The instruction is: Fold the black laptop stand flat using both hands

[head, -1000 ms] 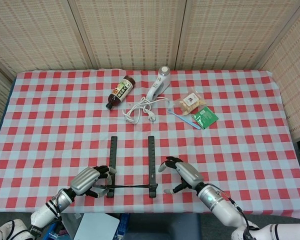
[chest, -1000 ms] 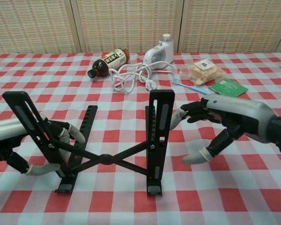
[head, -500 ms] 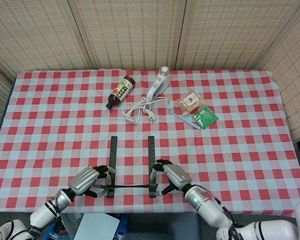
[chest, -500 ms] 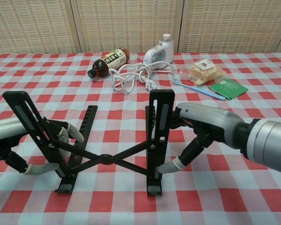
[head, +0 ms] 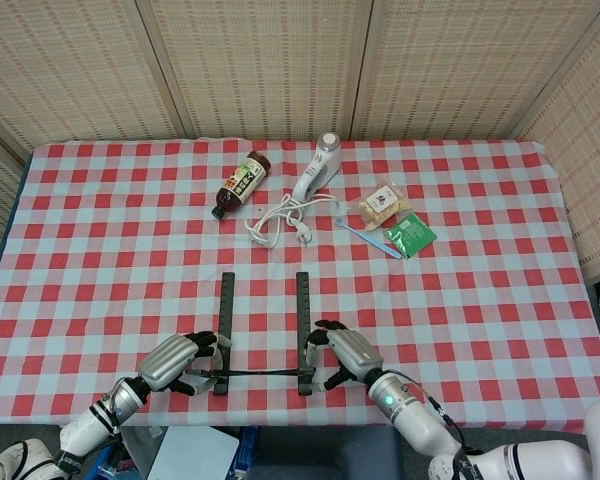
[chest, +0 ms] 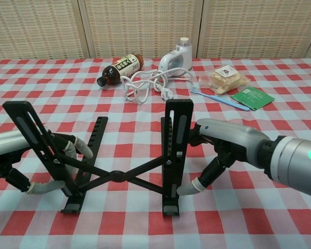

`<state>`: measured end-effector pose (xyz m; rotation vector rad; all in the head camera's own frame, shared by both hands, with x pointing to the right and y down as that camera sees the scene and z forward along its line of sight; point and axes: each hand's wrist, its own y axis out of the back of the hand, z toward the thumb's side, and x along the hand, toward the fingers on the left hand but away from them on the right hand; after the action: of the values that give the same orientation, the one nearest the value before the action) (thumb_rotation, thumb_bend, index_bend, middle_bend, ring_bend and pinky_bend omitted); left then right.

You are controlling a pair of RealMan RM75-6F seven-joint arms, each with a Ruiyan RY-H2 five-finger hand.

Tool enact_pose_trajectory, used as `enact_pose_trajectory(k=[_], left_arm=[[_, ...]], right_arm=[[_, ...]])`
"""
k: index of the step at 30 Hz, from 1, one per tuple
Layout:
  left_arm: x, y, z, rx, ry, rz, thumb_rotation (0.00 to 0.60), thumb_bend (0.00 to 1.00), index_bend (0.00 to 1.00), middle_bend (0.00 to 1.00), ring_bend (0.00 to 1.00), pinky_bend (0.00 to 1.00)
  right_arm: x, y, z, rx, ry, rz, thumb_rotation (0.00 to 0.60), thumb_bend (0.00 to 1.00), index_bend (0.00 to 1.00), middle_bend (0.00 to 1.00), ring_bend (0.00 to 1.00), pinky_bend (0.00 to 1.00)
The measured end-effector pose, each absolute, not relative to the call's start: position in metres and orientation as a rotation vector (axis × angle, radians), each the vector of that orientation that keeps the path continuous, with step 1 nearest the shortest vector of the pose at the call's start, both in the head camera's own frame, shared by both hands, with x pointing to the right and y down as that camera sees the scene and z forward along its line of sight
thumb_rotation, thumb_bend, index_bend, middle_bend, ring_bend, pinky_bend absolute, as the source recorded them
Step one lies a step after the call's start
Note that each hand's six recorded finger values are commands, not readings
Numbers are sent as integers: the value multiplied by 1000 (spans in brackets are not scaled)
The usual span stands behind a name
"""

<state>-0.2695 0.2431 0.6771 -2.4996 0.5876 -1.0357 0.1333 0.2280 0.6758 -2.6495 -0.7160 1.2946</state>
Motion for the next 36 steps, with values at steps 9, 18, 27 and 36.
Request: enact_pose_trajectory(k=[9,18,27,36], left_arm=[[-270,243,677,-2502,587,-1033,600,351,483,239,202,318],[-269,243,677,-2503,584,-1029,600,351,481,239,202,318],[-269,243,678,-2504,582,-1029,600,351,480,239,201,318],[-270,242,678,-2505,586,-1032,600,351,480,239,201,318]], right_arm=[[131,229,680,-2641,-711,1303,600,184,562,336,85,71],[128,232,682,-2649,-694,1308,600,234,573,340,87,71],[128,233,683,-2653,-693,1307,600,265,581,345,87,71],[124,234,681,-2665,-691,1293,600,318,601,358,91,71]])
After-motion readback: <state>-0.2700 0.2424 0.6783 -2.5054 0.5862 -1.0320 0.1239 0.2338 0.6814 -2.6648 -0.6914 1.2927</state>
